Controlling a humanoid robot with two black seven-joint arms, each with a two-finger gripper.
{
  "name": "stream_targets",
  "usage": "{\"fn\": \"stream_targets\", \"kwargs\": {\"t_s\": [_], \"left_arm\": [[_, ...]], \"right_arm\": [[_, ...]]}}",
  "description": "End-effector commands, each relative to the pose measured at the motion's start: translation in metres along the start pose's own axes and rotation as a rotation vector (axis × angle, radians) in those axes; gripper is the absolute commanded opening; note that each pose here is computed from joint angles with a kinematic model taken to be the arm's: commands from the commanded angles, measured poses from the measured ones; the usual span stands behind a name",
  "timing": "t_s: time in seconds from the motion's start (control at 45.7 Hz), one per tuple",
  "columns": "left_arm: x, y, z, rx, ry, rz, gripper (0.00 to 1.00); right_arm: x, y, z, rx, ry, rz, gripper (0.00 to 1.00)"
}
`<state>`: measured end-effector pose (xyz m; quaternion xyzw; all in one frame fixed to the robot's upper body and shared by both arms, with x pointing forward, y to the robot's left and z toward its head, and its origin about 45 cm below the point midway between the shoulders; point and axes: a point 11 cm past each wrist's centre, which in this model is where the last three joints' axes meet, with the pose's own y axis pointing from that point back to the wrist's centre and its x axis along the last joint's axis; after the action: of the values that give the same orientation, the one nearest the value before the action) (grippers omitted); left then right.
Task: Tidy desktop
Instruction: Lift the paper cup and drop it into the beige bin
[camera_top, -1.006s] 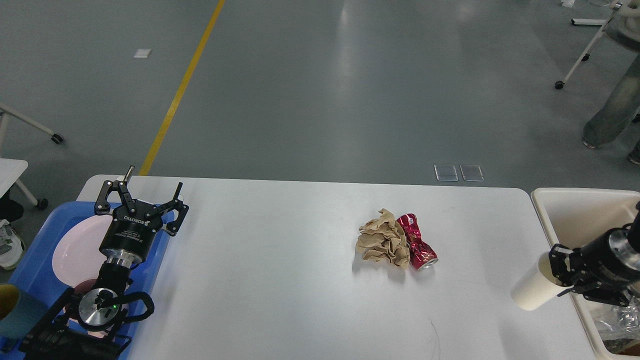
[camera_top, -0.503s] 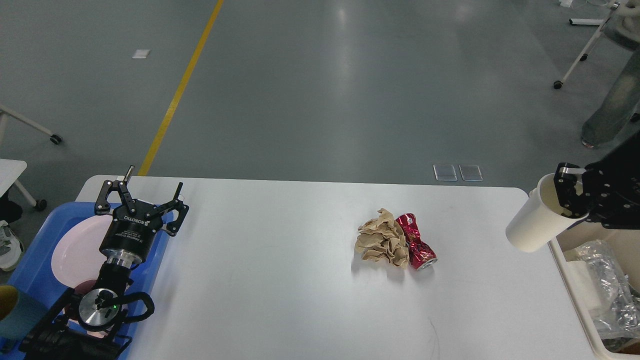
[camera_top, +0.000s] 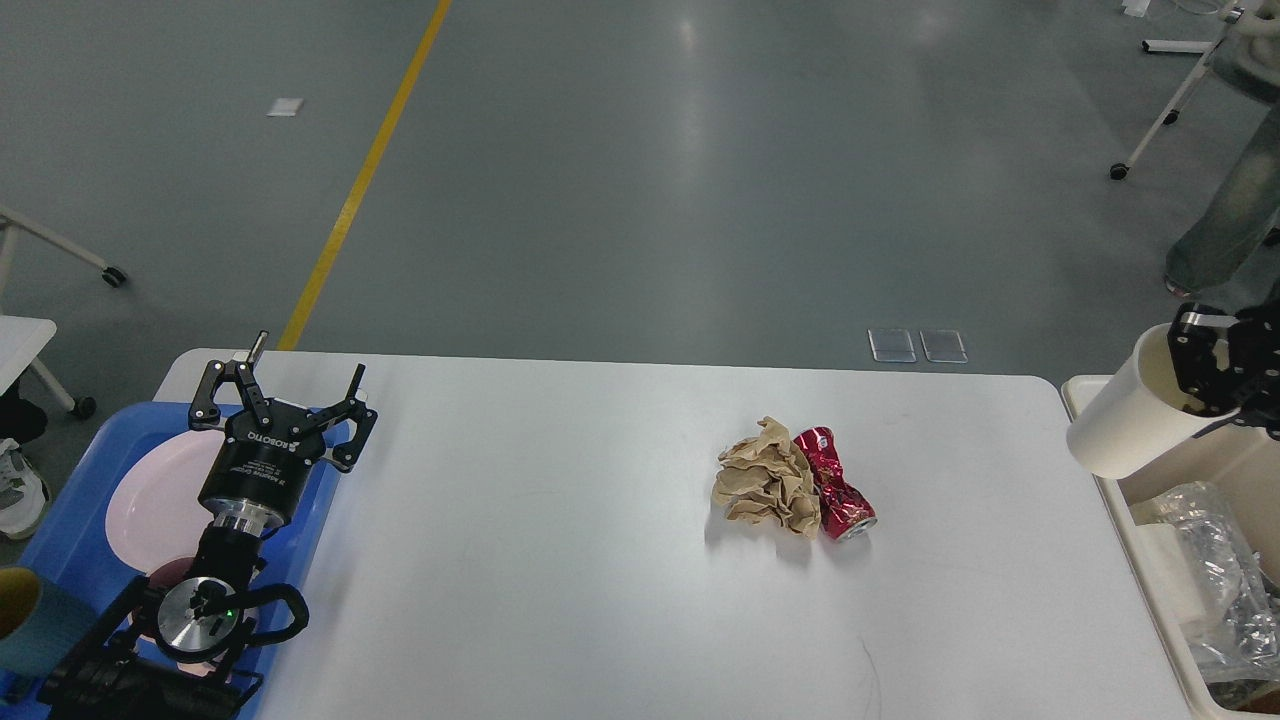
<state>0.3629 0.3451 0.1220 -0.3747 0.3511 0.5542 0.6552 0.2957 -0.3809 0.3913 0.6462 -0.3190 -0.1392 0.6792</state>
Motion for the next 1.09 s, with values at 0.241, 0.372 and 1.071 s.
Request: {"fn": "stream_targets", "kwargs": {"t_s": [0.241,0.372,1.071], "left_arm": [[0.0,0.0,0.0,0.0,0.0,0.001,0.96],[0.0,0.0,0.0,0.0,0.0,0.0,0.97],[0.0,0.0,0.0,0.0,0.0,0.0,0.97]], "right_arm": [[0.05,-0.128,0.135,-0.159,-0.325,0.162,0.0],[0.044,-0.178,0.164,-0.225,-0.347,0.204,0.0],[0.004,-0.339,0.197,-0.233,-0.36,0.406,0.0]]}}
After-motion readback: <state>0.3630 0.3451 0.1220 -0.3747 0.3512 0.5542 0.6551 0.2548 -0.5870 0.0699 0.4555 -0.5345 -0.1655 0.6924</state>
